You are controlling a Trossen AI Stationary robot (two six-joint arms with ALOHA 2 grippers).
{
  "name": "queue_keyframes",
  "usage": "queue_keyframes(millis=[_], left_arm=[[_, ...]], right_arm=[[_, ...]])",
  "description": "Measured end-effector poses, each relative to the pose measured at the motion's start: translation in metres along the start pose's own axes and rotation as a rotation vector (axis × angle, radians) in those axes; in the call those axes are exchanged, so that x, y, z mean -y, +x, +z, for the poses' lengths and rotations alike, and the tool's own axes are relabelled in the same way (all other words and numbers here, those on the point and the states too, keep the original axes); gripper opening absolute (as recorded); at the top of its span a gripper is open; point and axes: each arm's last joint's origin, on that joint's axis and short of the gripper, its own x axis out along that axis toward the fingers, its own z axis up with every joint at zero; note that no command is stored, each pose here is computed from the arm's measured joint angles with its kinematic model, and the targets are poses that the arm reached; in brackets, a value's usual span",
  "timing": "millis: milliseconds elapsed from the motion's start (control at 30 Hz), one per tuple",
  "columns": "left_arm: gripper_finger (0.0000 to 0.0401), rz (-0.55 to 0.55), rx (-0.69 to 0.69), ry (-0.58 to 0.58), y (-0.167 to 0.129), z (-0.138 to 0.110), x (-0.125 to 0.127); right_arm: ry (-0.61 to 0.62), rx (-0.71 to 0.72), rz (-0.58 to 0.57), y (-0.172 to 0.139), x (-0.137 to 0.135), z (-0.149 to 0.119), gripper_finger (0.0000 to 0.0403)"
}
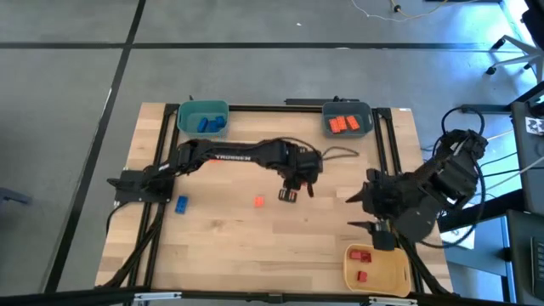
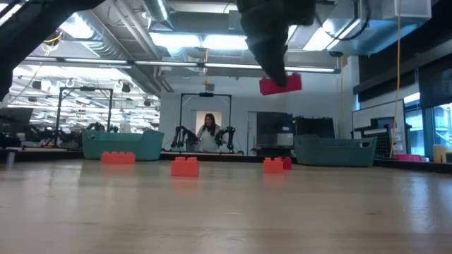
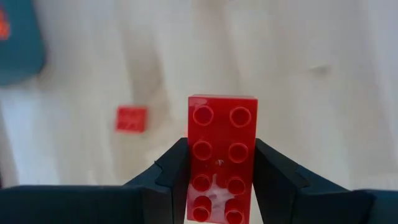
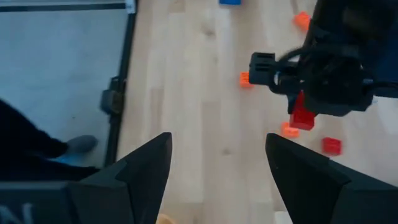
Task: Sort & place blocks by color
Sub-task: Put the red game piece into the yellow bin
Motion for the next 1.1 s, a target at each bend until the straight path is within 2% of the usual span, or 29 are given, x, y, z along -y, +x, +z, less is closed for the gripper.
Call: queue_keyframes(millis=[100,167,300,467,600,767,1000,1100], left_arm=[[0.0127,-0.002,0.004,0.030,-0.002,0.004,0.018],[0.0128,0.005,0.003,0.038,-0.004,0.006,0.028],[0.0128,-0.011,0.018,0.044,-0.007,0.011,0.053],[0.0128,-0.044,0.034,0.051,-0.012,0.015,0.086],[0.0128,-0.051,0.068,0.034,-0.017,0.019,0.108],[0.0128,-0.050,0.138,-0.046,-0.021,0.026,0.125],[0.0128,-0.045,0.210,-0.158,-0.023,0.033,0.127],[0.0128,-0.036,0.245,-0.175,-0.023,0.037,0.124]], right_arm=[[0.012,-0.009,0.036,-0.006,-0.009,-0.007,0.0262],[0.067,-0.018,0.035,-0.010,-0.012,-0.013,0.0262],[0.181,-0.022,-0.036,-0.016,-0.013,-0.024,0.0262],[0.238,-0.045,-0.097,-0.022,-0.011,-0.035,0.0262],[0.186,-0.001,-0.090,-0.028,-0.014,-0.038,0.0262],[0.099,0.089,-0.069,-0.046,-0.009,-0.043,0.0262],[0.067,0.255,0.014,-0.088,0.027,-0.053,0.0262],[0.065,0.286,0.023,-0.090,0.045,-0.067,0.0262]])
